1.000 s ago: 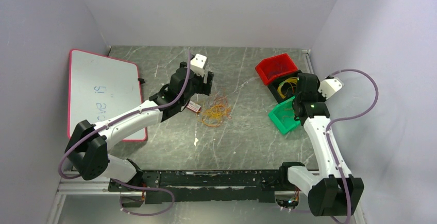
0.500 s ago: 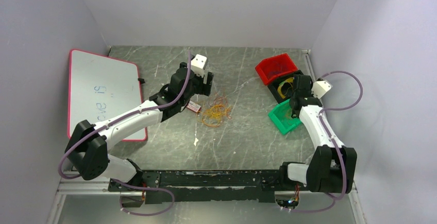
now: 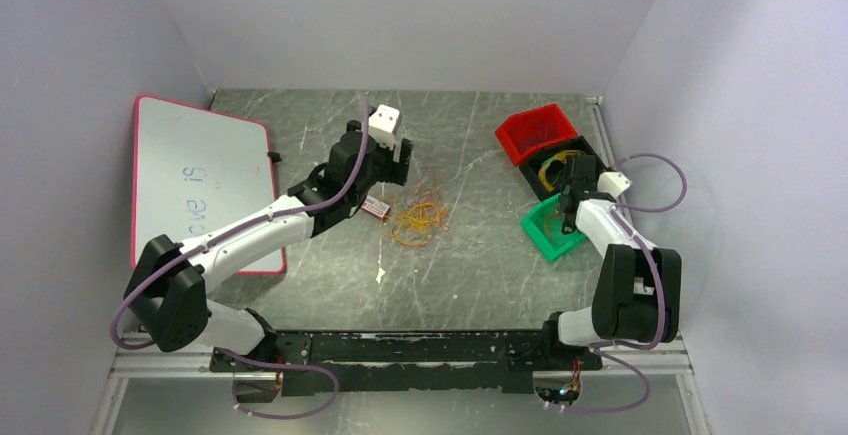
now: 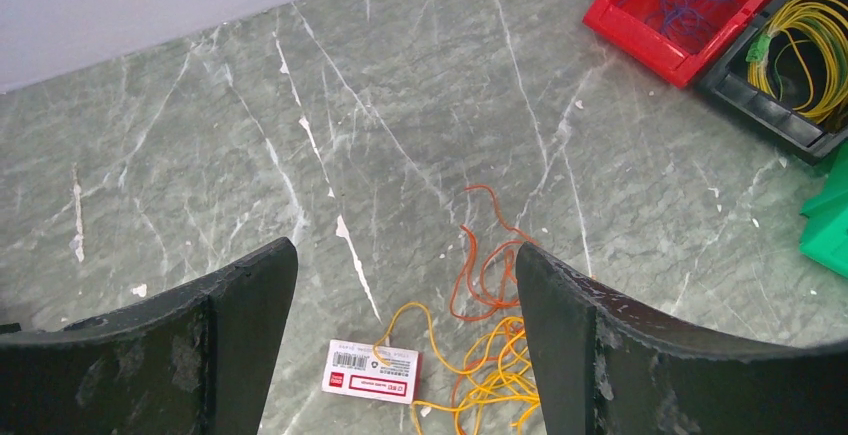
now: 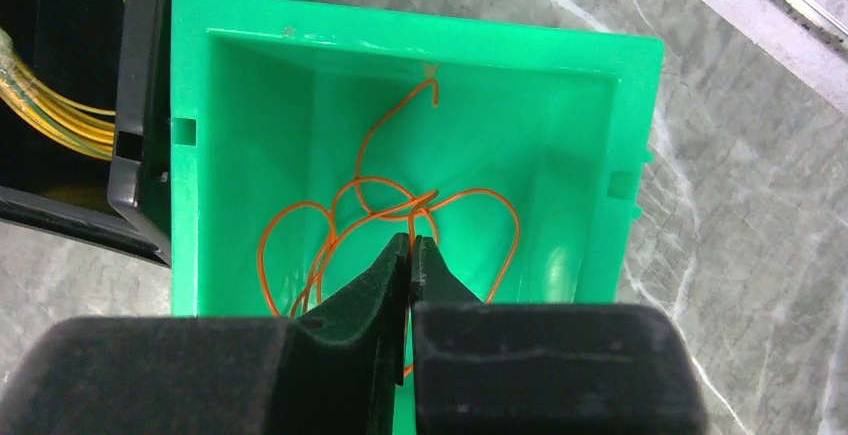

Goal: Untangle the cables

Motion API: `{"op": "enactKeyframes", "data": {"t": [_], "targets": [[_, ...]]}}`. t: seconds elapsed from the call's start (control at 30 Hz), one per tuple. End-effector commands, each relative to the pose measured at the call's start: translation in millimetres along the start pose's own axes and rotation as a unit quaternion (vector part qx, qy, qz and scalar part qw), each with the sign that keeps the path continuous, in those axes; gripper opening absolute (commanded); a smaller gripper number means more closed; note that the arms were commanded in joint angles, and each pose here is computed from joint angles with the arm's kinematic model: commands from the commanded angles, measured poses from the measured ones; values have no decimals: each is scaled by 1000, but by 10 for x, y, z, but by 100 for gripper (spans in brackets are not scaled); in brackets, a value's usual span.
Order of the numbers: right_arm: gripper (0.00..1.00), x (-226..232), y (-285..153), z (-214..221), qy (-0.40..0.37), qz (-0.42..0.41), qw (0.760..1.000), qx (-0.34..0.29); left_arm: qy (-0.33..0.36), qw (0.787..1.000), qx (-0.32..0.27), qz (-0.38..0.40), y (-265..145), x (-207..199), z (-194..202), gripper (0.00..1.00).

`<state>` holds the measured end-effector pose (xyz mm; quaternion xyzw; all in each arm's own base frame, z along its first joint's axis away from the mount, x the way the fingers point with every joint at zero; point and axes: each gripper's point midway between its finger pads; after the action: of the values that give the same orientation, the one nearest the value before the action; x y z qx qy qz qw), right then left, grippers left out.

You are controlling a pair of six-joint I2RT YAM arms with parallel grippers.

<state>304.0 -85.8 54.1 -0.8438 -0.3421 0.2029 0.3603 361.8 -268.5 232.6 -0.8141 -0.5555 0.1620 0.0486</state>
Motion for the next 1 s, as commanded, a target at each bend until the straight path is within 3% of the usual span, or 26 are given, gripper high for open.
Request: {"op": "enactKeyframes", "data": {"t": [0.0, 0.33, 0.63, 0.8, 0.97], "targets": [[8, 35, -4, -102, 24, -12, 1000, -11, -1, 1000, -23, -10, -78, 46, -188, 85], [32, -14, -290, -435, 33, -23, 998, -55, -2, 1000, -23, -9, -86, 42, -200, 85], [40, -169, -615, -699, 36, -21, 994, -100, -1, 1000, -22, -8, -86, 39, -205, 85], [46, 53, -1056, -1047, -20, -120, 982, -146, -7, 1000, -8, -1, -61, -7, -158, 85], [50, 576, -1433, -1049, -65, -272, 948, -150, -41, 999, 27, 12, -96, -29, 3, 85]]}}
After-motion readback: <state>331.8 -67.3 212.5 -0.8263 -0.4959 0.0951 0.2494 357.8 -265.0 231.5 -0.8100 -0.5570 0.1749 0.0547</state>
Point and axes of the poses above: each gripper's point midway between its finger pads, its own y axis out along the fingers, its own x axis along the line the jaws close on, z = x × y, and after that the axes turned 13 degrees about -y, right-handed
